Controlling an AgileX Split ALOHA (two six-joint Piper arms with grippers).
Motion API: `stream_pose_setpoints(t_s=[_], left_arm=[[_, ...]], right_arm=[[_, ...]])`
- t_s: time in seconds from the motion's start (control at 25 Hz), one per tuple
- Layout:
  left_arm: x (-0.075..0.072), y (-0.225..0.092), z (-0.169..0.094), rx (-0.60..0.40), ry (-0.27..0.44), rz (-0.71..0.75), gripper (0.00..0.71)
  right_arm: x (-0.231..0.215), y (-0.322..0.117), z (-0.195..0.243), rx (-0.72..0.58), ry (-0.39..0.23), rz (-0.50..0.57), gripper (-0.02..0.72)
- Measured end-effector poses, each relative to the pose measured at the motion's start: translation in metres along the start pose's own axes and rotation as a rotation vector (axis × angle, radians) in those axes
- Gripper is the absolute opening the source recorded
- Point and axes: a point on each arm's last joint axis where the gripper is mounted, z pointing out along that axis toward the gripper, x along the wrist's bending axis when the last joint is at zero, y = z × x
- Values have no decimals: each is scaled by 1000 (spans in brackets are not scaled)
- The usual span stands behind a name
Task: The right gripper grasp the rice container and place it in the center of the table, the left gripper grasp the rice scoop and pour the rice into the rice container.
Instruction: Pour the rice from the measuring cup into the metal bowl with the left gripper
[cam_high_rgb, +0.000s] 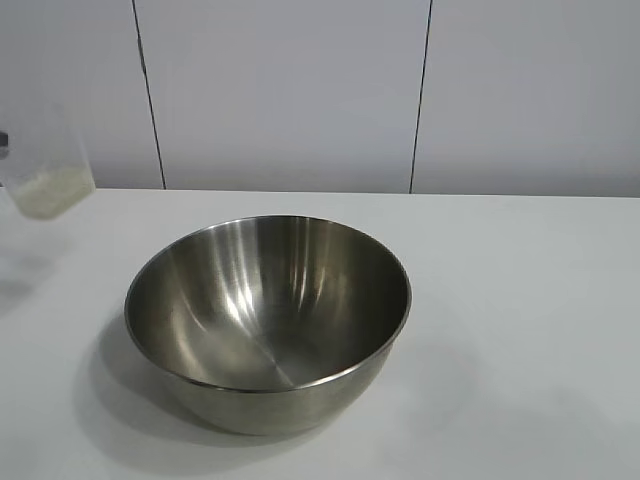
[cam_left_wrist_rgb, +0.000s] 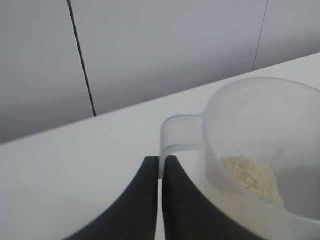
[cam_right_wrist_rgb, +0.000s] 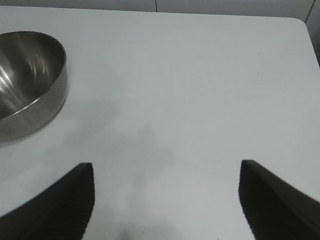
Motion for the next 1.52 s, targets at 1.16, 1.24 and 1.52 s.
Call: stream_pose_setpoints(t_s=[1.16,1.24,1.52], left_arm=[[-177,82,-14,76,242,1222,9],[-178,83,-15,79,258,1288,9],[-181,80,-14,106,202,1457,9]], right_arm=[[0,0,0,0,0,2,545],[0,0,0,0,0,2,545],[0,0,0,0,0,2,545]])
